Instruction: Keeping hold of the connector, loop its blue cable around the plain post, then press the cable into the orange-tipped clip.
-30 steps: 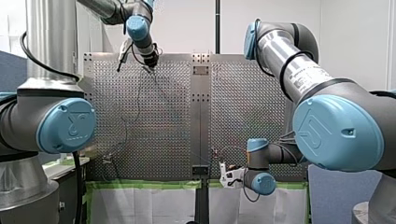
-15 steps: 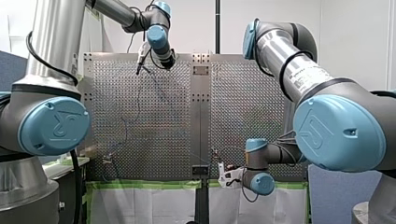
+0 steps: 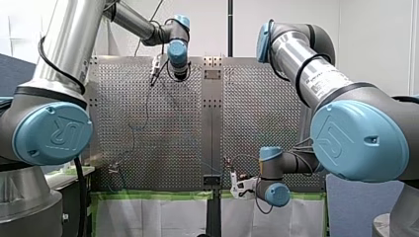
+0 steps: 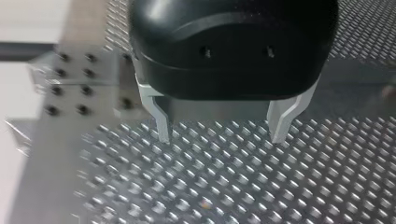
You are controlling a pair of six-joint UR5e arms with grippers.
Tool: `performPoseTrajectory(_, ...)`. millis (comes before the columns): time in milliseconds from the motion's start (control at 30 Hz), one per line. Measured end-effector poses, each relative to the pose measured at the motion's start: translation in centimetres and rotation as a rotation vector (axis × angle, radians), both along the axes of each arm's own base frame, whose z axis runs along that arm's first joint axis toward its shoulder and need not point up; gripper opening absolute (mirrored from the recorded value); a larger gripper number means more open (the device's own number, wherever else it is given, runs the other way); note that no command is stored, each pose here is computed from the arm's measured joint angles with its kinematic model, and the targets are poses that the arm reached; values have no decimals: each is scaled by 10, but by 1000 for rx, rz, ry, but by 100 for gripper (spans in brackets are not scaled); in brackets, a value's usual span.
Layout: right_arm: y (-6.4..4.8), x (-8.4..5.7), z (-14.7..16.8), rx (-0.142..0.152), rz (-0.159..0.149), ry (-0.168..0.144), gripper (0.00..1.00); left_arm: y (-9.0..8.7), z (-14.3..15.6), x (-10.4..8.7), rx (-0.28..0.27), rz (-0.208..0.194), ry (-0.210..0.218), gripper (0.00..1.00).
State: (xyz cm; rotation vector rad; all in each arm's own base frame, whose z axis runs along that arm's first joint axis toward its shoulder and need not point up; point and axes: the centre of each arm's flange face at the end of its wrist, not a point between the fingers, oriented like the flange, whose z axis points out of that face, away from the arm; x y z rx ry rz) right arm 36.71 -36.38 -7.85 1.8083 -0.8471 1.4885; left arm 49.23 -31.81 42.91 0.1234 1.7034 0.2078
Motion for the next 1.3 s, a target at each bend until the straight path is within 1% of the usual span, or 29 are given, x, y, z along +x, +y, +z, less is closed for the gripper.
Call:
performPoseTrajectory(133,0,0,0,0,0,0,0,5,-4,7,26,42,-11,100)
performPoseTrajectory(300,0,0,0,0,1,-1,0,12,-3,14,60,96,-44,100)
performPoseTrajectory(500,0,1,0,-2,1,-3,0,13,-8,22,105,146,-74,100)
performPoseTrajectory(567,0,1,0,-2,1,-4,0,11,-11,25,120,152,-79,100)
performPoseTrajectory(767,-1,1,0,-1,1,-4,0,9,-15,33,169,148,-94,100)
performPoseTrajectory(867,-1,1,0,-1,1,-3,0,13,-17,36,197,160,-90,100)
performPoseTrajectory(1000,0,2,0,0,2,-2,0,15,-26,40,225,174,-72,100)
performPoseTrajectory(1167,0,2,0,1,3,-1,0,13,-44,48,245,182,-46,100)
performPoseTrajectory(1300,1,2,0,3,4,0,0,11,-48,52,242,195,-59,100)
